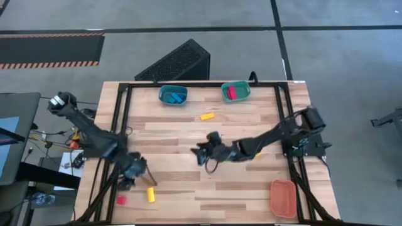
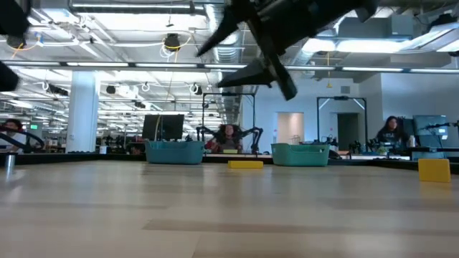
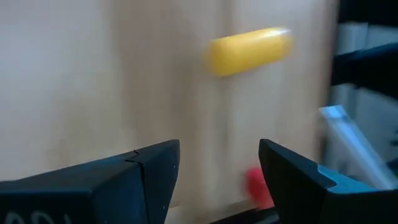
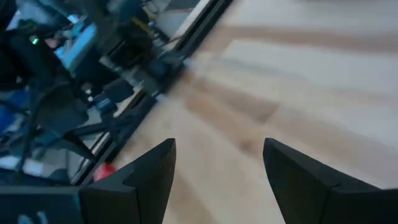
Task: Sort & place blocks by color
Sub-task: Put the red block into the green bin
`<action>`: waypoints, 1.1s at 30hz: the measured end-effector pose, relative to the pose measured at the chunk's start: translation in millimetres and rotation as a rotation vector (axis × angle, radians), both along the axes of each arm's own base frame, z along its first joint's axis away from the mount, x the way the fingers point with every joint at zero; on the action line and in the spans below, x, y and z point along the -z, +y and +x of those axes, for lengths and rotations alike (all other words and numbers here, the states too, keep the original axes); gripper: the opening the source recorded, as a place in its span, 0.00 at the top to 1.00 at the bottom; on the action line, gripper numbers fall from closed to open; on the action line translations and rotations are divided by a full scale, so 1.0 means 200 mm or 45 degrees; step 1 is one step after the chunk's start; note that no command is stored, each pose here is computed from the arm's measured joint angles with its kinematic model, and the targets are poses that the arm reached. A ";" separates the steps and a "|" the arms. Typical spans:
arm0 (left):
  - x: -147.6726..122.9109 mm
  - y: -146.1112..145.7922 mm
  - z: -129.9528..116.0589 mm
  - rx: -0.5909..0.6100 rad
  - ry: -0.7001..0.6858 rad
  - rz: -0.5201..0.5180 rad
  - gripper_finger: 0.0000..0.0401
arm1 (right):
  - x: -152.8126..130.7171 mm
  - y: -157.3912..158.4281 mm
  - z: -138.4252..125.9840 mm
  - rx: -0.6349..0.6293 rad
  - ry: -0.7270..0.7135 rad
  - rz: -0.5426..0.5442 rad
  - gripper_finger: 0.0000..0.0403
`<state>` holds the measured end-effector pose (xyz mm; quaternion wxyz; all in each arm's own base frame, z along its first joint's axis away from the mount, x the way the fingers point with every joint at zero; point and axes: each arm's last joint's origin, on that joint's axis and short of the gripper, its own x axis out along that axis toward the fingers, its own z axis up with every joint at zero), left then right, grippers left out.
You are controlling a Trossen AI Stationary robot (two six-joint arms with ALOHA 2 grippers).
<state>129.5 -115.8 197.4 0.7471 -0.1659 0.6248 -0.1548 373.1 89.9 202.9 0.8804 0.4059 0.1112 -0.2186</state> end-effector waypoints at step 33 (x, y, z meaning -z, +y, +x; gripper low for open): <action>0.27 -0.52 -0.36 0.101 0.020 0.121 0.37 | -0.10 0.12 0.34 -0.144 -0.018 -0.054 0.34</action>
